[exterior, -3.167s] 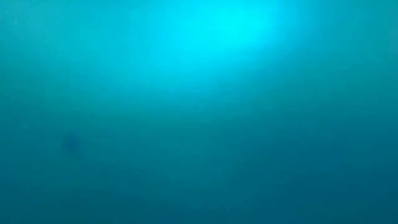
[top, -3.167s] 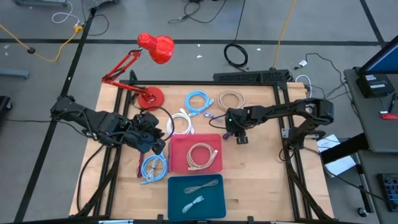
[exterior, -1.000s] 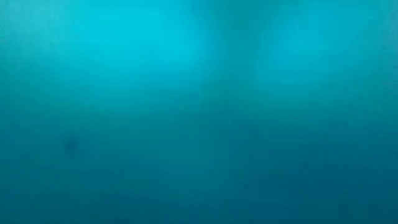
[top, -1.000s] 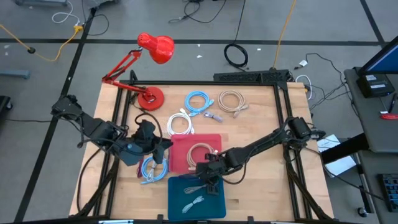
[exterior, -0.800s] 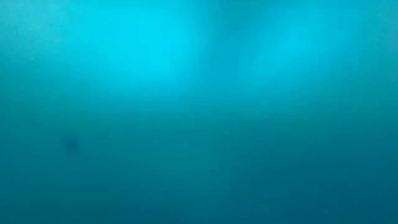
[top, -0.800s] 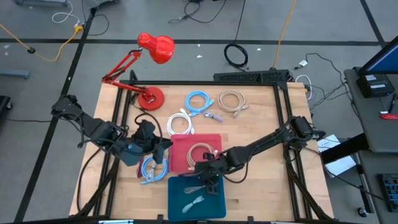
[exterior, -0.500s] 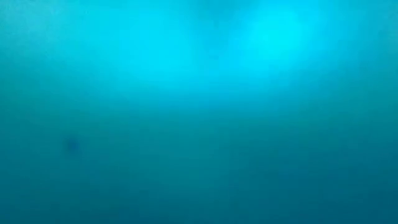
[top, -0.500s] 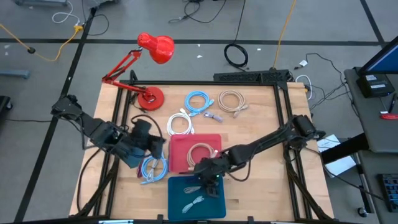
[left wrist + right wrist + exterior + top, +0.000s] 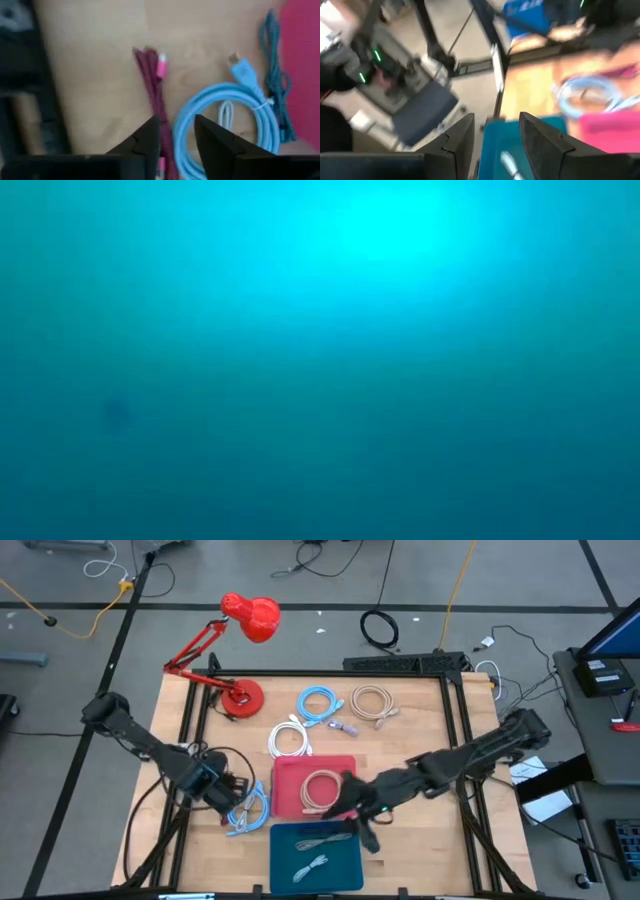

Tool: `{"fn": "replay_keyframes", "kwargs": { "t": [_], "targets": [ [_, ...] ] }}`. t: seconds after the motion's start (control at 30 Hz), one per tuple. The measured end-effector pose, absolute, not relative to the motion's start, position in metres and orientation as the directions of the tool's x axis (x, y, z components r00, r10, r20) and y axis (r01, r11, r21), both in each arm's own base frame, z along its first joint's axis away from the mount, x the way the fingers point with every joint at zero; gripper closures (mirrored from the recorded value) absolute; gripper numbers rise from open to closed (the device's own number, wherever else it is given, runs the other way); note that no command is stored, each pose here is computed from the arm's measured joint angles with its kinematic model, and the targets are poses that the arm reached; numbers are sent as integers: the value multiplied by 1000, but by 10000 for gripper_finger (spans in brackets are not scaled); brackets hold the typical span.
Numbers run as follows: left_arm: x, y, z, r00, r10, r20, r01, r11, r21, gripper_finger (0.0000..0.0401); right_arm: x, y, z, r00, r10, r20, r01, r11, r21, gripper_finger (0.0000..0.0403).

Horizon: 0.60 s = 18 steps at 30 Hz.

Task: Pick & Place USB Port
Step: Put the pink and black charger cable into the blue bin

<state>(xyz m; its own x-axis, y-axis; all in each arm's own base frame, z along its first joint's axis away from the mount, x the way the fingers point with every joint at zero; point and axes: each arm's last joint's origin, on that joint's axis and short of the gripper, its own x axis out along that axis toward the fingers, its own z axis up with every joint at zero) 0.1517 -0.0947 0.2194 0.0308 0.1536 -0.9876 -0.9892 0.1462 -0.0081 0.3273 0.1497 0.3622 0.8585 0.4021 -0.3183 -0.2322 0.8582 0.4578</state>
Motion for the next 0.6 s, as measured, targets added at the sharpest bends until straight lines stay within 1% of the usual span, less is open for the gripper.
{"fn": "replay_keyframes", "kwargs": {
  "t": [0.1, 0.2, 0.3, 0.4, 0.6],
  "targets": [
    [143, -87, 190, -62, 102, -993, -994, 83, 71, 223, 313, 142, 379, 891, 347, -293, -201, 880, 431, 264],
    [141, -84, 178, -46, 70, -996, -995, 90, 53, 181, 303, 137, 386, 902, 313, -298, -171, 892, 418, 269],
    [140, -79, 171, -40, 111, -993, -995, 87, 50, 154, 299, 135, 386, 901, 296, -318, -151, 900, 410, 272],
    [143, -76, 169, -5, 127, -992, -997, 79, 15, 147, 299, 137, 384, 892, 300, -337, -146, 899, 414, 273],
    [152, -68, 168, 48, 150, -987, -995, 88, -35, 156, 306, 144, 375, 883, 310, -352, -148, 896, 418, 273]
  ]
}}
